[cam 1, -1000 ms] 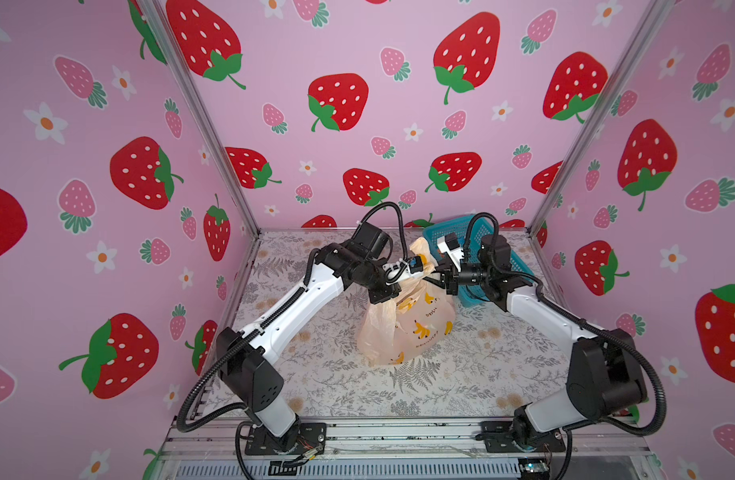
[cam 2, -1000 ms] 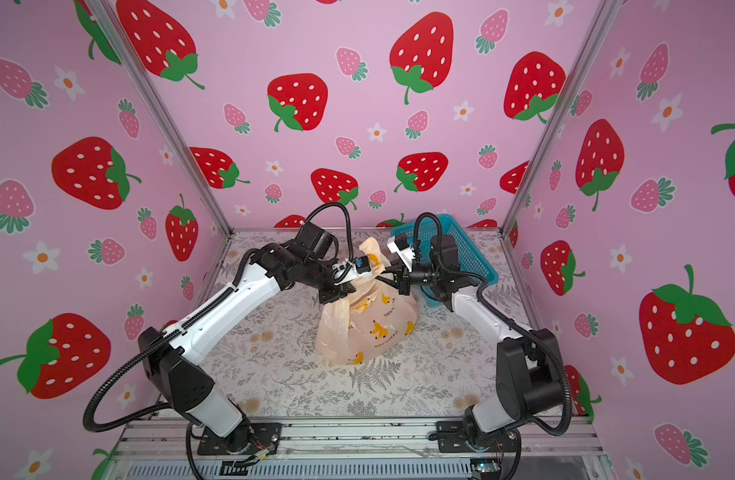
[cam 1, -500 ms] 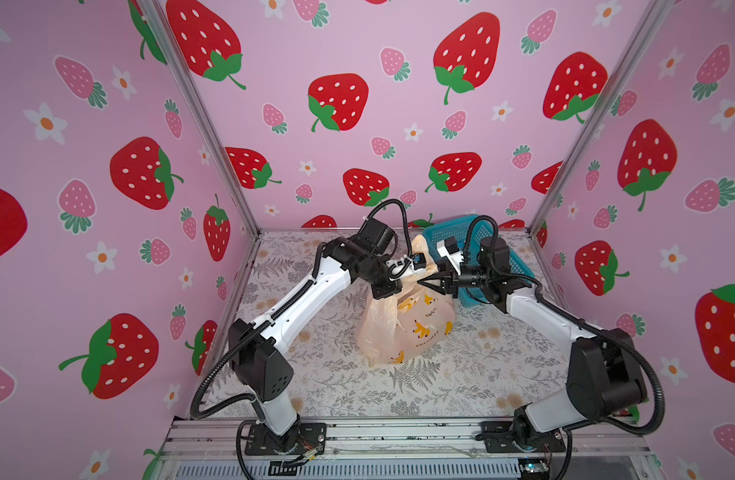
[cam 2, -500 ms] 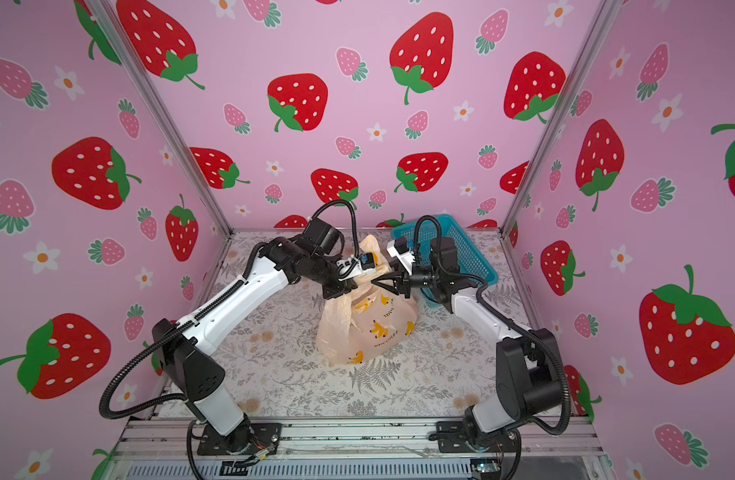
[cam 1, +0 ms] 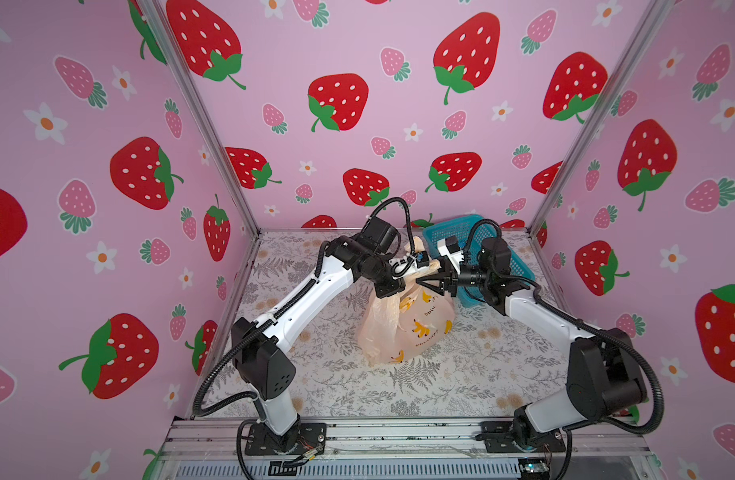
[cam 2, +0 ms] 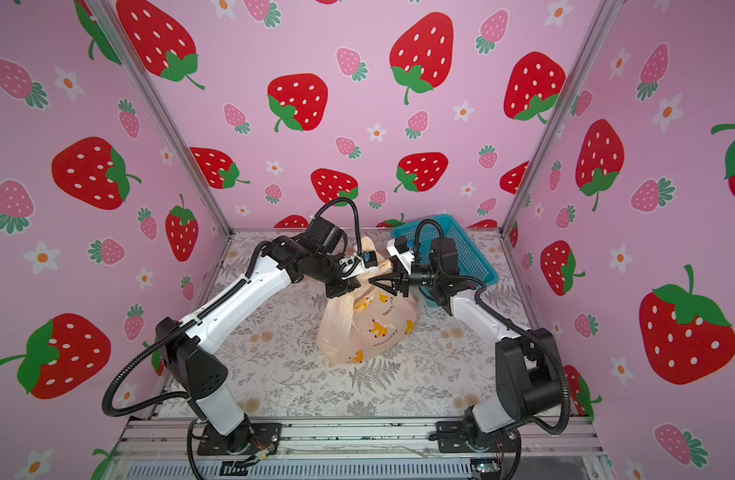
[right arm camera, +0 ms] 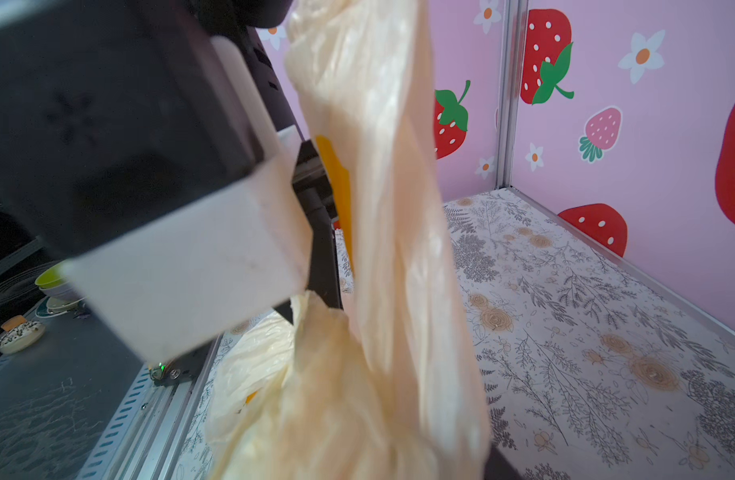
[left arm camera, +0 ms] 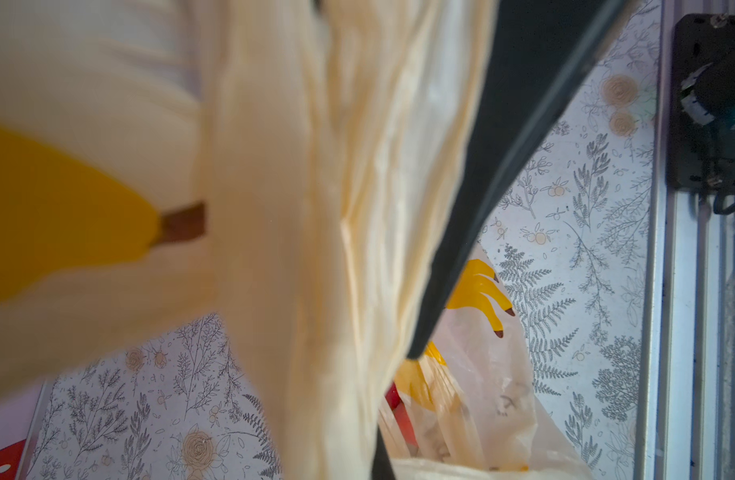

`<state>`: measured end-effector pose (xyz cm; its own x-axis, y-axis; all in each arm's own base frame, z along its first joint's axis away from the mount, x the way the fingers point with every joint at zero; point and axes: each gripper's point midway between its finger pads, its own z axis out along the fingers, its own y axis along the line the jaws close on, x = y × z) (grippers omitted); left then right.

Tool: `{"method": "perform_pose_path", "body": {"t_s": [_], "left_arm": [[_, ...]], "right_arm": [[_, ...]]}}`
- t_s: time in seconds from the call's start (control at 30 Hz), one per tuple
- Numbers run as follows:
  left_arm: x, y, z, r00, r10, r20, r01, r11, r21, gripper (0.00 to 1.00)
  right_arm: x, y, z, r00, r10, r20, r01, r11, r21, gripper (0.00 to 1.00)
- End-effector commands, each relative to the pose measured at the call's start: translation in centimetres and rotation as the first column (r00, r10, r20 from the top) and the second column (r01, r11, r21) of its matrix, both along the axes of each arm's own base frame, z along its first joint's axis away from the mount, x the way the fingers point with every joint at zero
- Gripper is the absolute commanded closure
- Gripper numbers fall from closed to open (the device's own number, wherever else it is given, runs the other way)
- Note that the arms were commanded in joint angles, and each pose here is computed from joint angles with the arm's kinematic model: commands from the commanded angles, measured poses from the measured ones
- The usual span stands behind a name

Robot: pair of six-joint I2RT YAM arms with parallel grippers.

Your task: Place the fake fruits into the plastic bag and tie a complex knot

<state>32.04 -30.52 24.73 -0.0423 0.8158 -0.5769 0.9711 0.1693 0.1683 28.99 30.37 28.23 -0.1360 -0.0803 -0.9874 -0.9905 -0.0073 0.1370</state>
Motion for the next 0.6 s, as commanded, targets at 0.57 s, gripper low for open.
{"method": "perform_pose_path", "body": {"t_s": [0.57], "left_arm": [[0.72, -0.99, 0.26, 1.000, -0.010, 0.018, 0.010, 1.000, 0.013, 1.00]], "right_arm": [[-1.35, 0.87, 1.93, 0.997, 0.030, 0.069, -0.033, 0.998, 0.047, 0.53]]}}
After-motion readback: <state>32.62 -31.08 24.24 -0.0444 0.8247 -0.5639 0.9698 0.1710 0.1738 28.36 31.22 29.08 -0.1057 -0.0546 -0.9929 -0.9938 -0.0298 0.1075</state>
